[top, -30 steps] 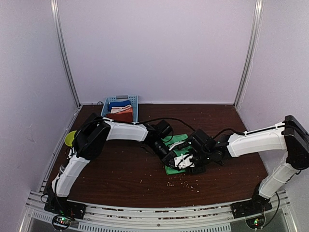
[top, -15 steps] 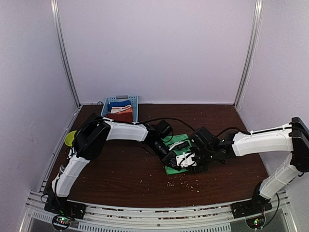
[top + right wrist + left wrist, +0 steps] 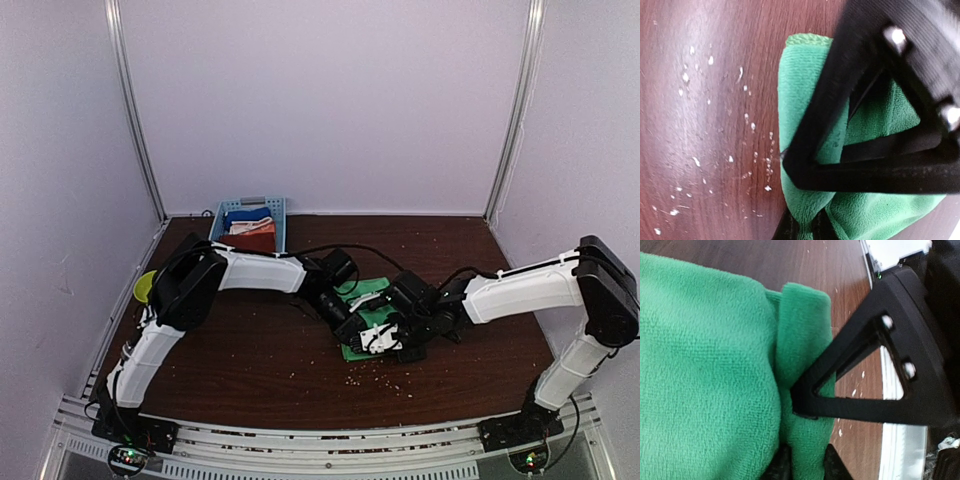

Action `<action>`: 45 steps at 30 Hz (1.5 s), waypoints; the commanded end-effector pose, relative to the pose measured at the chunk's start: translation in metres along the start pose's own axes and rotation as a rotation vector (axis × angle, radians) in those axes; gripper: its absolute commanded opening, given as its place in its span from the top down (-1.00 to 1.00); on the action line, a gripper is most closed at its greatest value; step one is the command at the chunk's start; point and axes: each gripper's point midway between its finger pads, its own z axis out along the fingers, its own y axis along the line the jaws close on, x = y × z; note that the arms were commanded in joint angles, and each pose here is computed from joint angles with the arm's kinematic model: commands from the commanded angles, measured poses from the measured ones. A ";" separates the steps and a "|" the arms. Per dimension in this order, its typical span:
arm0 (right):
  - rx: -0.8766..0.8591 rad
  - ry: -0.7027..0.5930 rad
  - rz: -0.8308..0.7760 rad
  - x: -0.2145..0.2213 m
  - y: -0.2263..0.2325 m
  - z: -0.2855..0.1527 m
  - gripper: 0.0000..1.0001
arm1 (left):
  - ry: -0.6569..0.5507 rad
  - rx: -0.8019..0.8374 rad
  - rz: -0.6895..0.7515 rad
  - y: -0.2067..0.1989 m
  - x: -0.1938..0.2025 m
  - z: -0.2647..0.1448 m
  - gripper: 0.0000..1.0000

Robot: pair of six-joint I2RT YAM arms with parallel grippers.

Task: Roll the towels
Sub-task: Roll the towel at the center of the board.

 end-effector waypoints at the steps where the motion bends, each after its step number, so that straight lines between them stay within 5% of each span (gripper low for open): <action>1: -0.213 -0.024 0.068 0.000 0.029 -0.001 0.92 | 0.021 -0.256 0.013 0.018 0.017 -0.027 0.38; 5: -0.308 -0.075 0.158 -0.001 0.036 -0.013 0.93 | -0.114 -0.450 0.100 -0.003 -0.002 -0.080 0.22; 13: -0.599 -0.049 0.310 -0.005 0.070 -0.023 0.94 | -0.270 -0.807 0.161 -0.019 0.029 -0.153 0.16; 20: -0.798 -0.063 0.497 -0.003 0.041 -0.017 0.94 | -0.372 -1.144 0.496 -0.070 0.020 -0.185 0.17; 31: -1.071 -0.064 0.725 0.016 0.020 0.008 0.98 | -0.031 -1.004 0.930 -0.087 -0.006 -0.043 0.05; 45: -1.033 -0.037 0.724 0.024 0.025 0.015 0.96 | 0.182 -1.052 0.972 -0.026 0.002 0.006 0.07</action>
